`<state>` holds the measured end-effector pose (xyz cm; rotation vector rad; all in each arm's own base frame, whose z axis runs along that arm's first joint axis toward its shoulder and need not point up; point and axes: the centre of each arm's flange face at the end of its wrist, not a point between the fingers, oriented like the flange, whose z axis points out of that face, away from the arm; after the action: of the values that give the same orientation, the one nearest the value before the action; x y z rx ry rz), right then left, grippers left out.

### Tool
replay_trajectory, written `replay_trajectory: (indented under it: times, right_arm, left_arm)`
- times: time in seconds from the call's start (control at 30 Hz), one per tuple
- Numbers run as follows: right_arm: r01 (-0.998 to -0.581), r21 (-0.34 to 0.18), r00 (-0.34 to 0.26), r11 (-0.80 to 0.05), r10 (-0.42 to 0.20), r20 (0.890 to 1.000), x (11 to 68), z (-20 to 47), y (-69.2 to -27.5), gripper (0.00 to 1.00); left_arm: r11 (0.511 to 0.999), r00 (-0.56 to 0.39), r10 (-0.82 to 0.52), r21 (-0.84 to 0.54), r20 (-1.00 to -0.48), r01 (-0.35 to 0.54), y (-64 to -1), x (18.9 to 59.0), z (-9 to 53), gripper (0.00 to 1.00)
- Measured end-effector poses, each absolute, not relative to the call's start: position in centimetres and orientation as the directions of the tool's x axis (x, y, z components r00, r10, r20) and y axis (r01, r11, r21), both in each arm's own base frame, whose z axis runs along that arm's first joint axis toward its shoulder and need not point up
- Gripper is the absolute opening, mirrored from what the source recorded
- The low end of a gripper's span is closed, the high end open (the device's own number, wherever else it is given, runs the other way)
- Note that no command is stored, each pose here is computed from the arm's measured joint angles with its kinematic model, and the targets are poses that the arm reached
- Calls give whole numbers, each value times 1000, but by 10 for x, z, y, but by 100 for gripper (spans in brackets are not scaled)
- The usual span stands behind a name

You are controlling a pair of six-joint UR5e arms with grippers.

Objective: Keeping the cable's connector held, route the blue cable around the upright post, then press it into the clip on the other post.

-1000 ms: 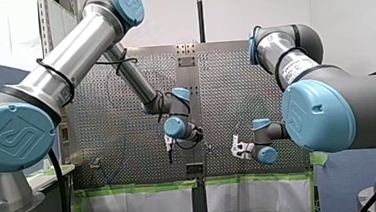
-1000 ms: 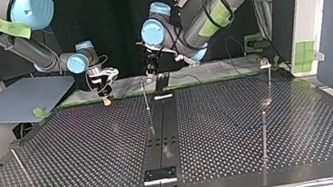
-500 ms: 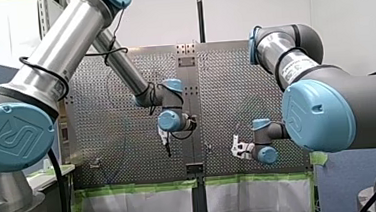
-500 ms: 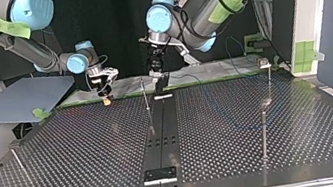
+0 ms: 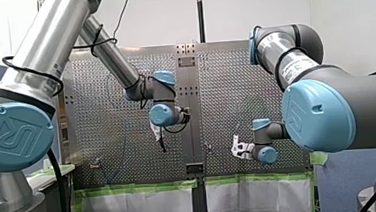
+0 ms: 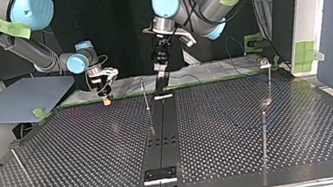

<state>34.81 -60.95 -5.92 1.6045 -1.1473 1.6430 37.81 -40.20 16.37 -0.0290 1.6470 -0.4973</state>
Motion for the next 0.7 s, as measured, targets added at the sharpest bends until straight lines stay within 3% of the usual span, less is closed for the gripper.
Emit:
replay_trajectory:
  times: [0.7]
  right_arm:
    - [-870,-184,-120,-458,-166,979,345,-59,-611,0]
  left_arm:
    - [906,-153,-311,-341,-938,249,-360,319,188,100]
